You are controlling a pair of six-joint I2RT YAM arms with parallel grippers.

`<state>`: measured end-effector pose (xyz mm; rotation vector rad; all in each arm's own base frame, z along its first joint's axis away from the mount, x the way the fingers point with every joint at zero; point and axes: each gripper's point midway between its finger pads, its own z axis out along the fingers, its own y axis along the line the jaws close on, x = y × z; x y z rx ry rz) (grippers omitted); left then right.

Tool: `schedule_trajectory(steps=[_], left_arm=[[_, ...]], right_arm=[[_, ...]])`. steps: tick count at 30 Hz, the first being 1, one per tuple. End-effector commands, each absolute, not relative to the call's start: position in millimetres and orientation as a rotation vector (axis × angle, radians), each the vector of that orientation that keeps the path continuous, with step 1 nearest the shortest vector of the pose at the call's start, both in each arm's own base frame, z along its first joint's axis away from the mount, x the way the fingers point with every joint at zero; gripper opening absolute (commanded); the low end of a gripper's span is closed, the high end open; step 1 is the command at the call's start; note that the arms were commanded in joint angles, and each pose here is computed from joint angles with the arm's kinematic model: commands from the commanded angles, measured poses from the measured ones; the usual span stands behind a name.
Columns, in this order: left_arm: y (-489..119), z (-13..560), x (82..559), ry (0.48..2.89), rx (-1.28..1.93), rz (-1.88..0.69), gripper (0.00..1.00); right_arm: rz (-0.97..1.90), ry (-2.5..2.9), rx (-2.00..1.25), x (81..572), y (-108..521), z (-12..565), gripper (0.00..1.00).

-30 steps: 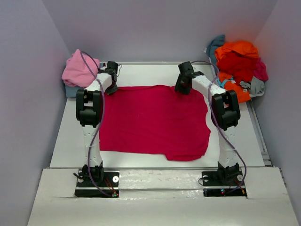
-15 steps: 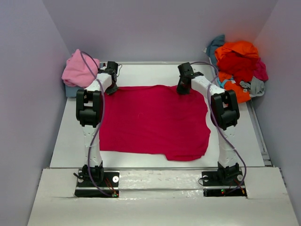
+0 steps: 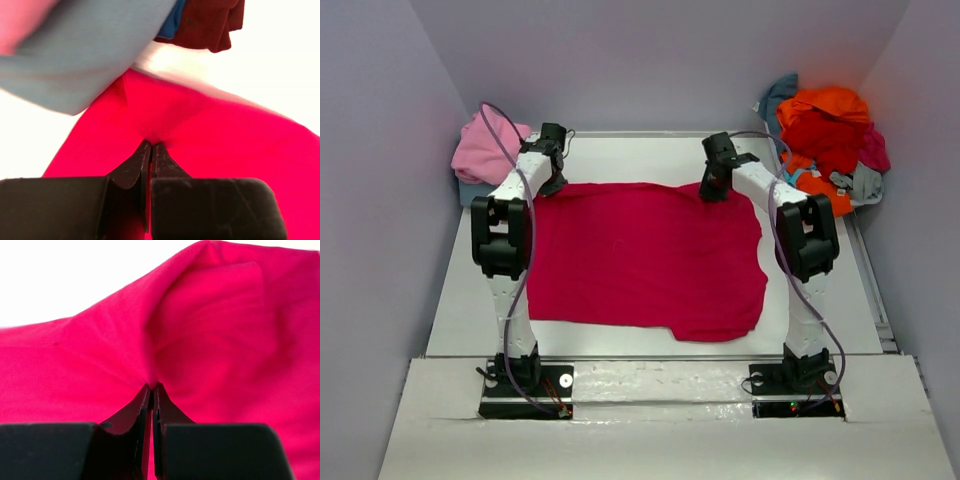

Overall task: Fold and stack the t-shirts
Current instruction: Grap the side of the flattened tshirt furthest away from the robot with both arms, then fold the flattened tshirt in 1/3 of the way

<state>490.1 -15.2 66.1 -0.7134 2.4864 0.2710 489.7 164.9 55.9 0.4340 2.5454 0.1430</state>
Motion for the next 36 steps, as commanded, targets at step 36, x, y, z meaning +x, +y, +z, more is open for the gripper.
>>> schedule_trajectory(steps=[36], left_arm=[[-15,145,433,2.415,-0.732,0.157,0.06]], right_arm=[[0.208,2.379,0.382,407,131,204,0.07]])
